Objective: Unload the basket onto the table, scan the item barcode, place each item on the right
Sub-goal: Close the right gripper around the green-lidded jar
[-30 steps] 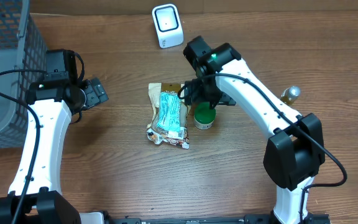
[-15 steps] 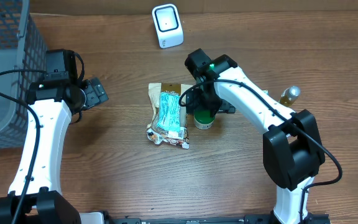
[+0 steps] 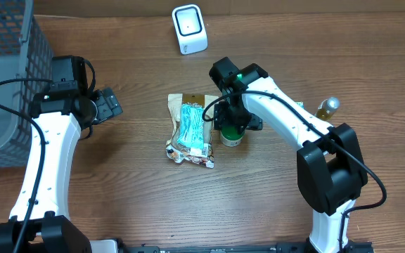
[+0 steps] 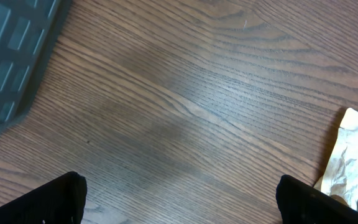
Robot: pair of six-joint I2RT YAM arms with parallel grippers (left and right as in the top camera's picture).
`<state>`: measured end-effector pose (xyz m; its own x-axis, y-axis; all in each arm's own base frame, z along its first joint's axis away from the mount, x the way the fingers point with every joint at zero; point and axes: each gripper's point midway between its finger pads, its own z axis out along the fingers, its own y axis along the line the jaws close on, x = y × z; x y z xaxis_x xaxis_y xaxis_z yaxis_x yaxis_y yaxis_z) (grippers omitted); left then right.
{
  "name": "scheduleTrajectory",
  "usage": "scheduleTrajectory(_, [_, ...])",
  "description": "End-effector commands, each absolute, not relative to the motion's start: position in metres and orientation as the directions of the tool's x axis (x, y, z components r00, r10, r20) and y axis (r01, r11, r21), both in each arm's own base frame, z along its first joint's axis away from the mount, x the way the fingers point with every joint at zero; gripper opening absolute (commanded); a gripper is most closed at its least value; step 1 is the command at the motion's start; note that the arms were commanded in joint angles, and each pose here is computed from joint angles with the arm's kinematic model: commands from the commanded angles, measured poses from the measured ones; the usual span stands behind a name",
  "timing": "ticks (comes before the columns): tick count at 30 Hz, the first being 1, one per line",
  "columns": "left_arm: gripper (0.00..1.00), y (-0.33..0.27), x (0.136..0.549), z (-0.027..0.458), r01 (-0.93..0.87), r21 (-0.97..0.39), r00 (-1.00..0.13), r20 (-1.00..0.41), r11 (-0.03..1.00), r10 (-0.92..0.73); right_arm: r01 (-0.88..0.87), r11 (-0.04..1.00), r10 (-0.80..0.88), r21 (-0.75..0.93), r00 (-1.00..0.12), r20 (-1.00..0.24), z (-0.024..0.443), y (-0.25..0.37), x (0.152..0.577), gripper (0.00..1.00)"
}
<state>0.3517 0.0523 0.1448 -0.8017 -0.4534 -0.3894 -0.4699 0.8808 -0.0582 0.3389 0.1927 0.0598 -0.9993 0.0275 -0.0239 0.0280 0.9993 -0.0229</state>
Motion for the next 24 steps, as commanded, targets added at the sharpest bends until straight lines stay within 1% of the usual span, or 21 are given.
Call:
scheduleTrajectory(1, [1.00,0.053,0.354,0.152,-0.459,-0.054,-0.799,-0.411,0.887,-0.439,0.027,0.999,0.026,-0.022,-0.999,-0.037,0.065,0.193,0.338,0.74])
scheduleTrajectory(5, [1.00,0.053,0.354,0.152,-0.459,-0.054,-0.799,-0.411,0.887,-0.439,0.042,0.999,0.041,-0.026,-0.998,-0.047,0.065,0.191,0.340,0.67])
scheduleTrajectory(10, [0.99,0.053,0.354,0.152,-0.459,-0.055,-0.799,-0.411,0.887,-0.439,0.153,0.985,0.145,-0.079,-0.985,-0.098,0.066,0.178,0.349,0.59])
scheduleTrajectory(14, [1.00,0.053,0.354,0.152,-0.459,-0.054,-0.799,-0.411,0.887,-0.439,0.213,0.971,0.197,-0.112,-0.971,-0.135,0.068,0.170,0.353,0.57])
scheduleTrajectory(18, [1.00,0.053,0.354,0.152,-0.459,-0.055,-0.799,-0.411,0.887,-0.439,0.238,0.963,0.217,-0.129,-0.963,-0.160,0.069,0.166,0.356,0.57])
scheduleTrajectory(20, [1.00,0.053,0.354,0.152,-0.459,-0.055,-0.799,-0.411,0.887,-0.439,0.238,0.963,0.217,-0.128,-0.963,-0.162,0.069,0.166,0.356,0.58])
scheduleTrajectory(24, [1.00,0.053,0.354,0.152,-0.459,-0.055,-0.799,-0.411,0.887,-0.439,0.238,0.963,0.217,-0.127,-0.963,-0.163,0.069,0.166,0.357,0.70])
